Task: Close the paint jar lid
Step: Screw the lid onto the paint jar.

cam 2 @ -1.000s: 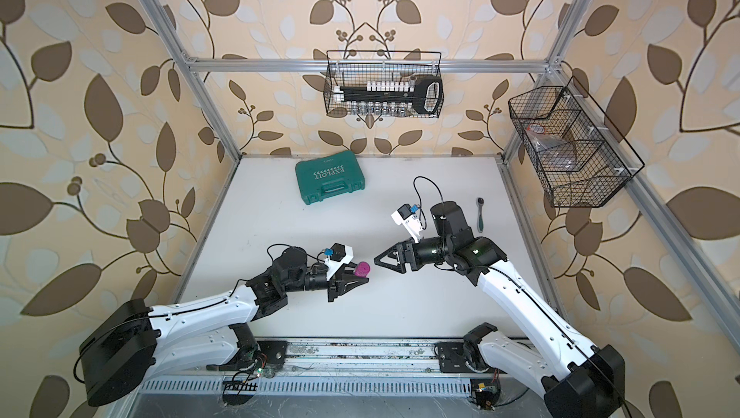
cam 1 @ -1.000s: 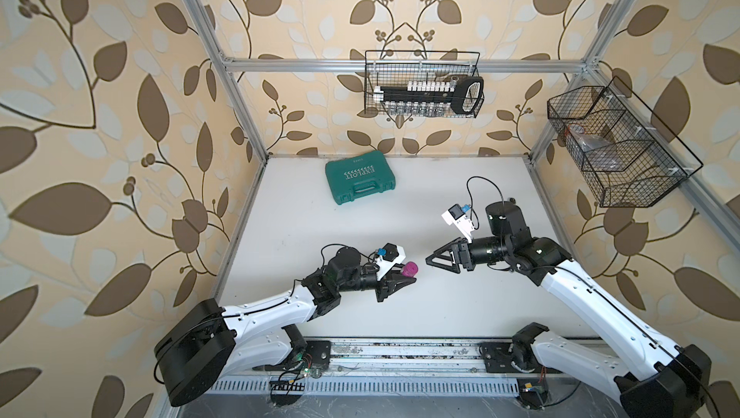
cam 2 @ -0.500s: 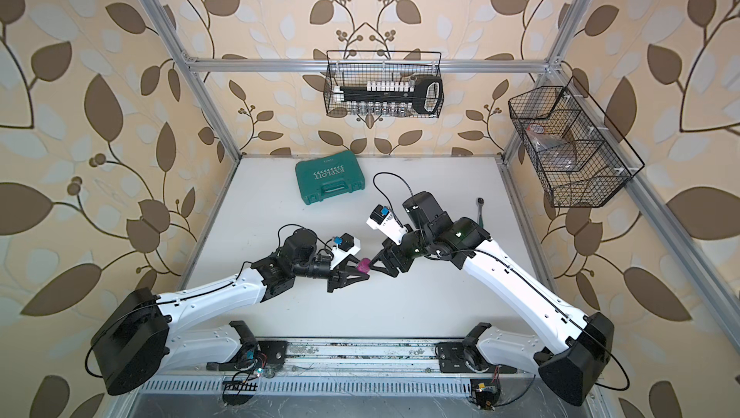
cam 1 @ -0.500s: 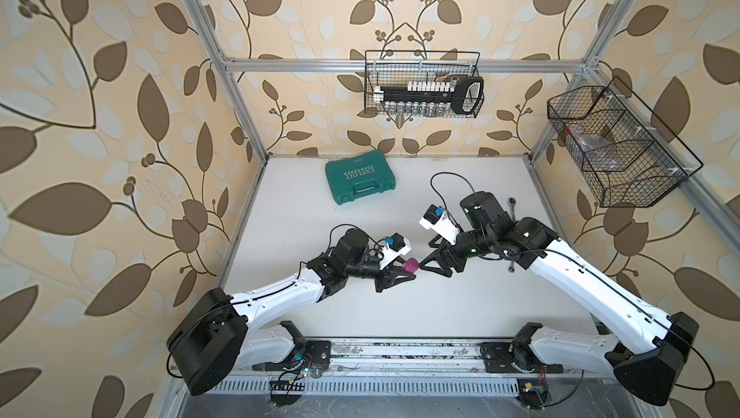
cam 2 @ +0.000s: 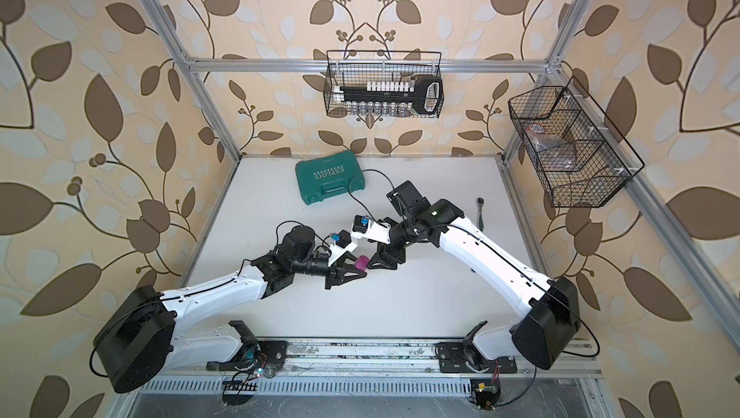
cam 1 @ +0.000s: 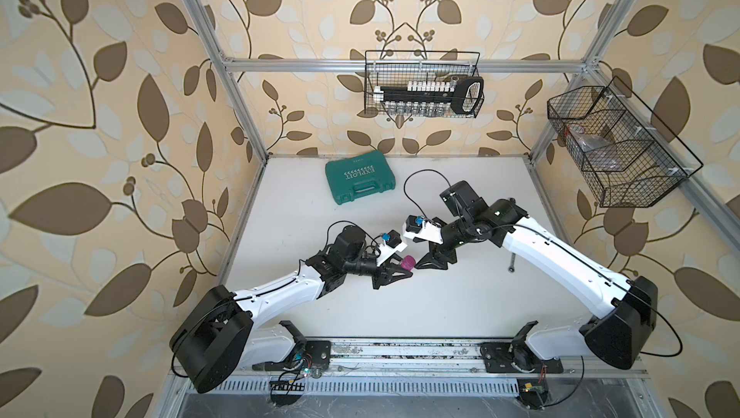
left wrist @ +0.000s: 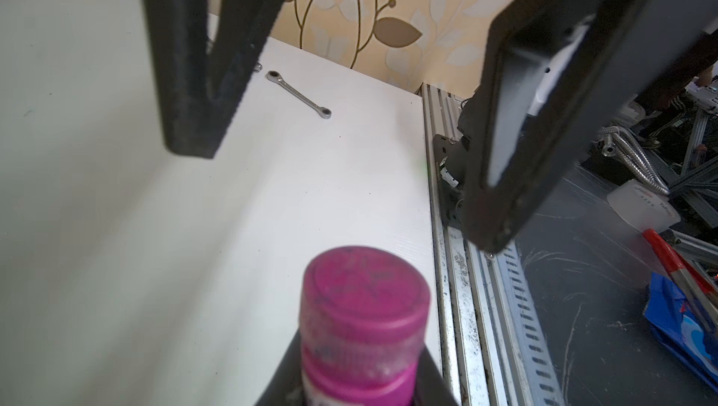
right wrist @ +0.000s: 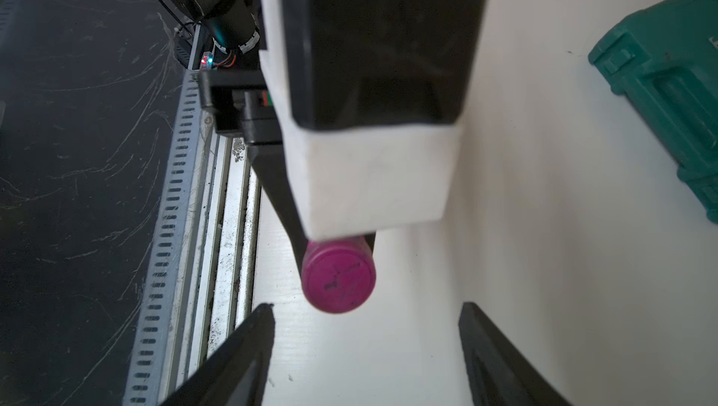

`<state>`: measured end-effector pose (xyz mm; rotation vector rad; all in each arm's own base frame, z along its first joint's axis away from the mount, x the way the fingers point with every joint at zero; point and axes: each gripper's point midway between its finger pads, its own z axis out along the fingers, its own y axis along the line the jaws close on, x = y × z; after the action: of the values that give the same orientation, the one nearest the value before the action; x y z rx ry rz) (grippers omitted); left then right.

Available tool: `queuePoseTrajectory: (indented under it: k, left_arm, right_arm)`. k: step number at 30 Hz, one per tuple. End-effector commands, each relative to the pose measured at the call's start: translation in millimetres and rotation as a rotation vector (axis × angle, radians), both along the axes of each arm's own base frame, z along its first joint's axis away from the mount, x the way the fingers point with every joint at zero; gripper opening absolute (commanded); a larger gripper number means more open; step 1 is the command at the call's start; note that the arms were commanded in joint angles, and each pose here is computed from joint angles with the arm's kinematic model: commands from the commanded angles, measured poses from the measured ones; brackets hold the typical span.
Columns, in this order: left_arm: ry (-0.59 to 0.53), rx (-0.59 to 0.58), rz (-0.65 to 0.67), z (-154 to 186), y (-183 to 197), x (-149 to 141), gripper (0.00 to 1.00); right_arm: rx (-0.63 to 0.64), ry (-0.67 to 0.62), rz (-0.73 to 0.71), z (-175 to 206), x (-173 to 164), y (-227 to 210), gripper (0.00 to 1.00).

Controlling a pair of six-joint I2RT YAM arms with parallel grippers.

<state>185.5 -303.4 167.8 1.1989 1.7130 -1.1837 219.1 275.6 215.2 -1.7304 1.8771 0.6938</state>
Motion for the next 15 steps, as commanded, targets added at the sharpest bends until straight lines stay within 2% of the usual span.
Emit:
queuePoseTrajectory:
  k: [1,4,15]
  left_arm:
    - [-0.031,-0.041,-0.031,12.1,-0.6,-3.8,0.0]
    - [-0.032,-0.042,-0.028,12.4,-0.5,-3.3,0.0]
    - [-0.033,-0.043,-0.027,12.3,-0.6,-3.3,0.0]
  right_arm:
    - [-0.001,0.019,0.102,1.9,-10.5,1.5,0.72]
    - [0.035,0.03,0.121,6.0,-14.5,6.1,0.72]
    - [0.018,0.072,0.137,-2.3,-27.1,3.9,0.71]
